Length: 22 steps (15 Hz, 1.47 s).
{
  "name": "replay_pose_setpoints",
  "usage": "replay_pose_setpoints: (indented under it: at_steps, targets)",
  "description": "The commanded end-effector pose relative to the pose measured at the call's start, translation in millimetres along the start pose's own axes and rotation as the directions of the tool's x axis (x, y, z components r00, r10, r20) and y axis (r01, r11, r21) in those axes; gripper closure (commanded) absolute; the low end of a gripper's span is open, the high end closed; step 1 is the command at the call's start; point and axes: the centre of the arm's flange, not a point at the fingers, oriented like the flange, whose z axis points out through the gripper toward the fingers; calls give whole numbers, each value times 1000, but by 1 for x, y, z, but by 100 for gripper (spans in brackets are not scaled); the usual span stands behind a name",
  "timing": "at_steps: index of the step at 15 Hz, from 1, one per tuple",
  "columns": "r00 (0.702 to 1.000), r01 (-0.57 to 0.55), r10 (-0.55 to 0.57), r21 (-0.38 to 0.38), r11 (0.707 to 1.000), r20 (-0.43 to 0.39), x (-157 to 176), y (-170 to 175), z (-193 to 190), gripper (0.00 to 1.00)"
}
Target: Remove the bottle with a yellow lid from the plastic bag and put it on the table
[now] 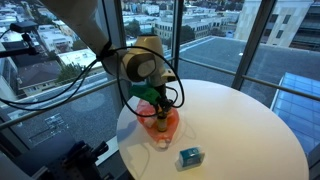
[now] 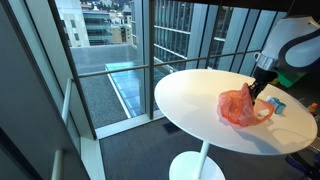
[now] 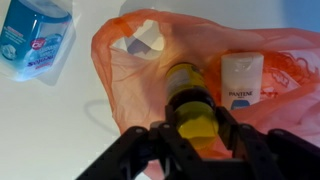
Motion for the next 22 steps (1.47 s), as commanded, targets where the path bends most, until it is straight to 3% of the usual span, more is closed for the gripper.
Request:
replay_pose_setpoints:
  at_steps: [1,2,3,7,22]
  targets:
    - [999,-23,23,9,1000,-42,-13,3,4,64]
    - [998,-23,24,9,1000,-50,-13,4,3,51]
    - [998,-23,24,10,1000,-56,-14,4,2,32]
    - [998,-17,18,19,1000,-60,-20,4,2,1]
    - [999,-48,49,45,998,0,-27,16,0,0]
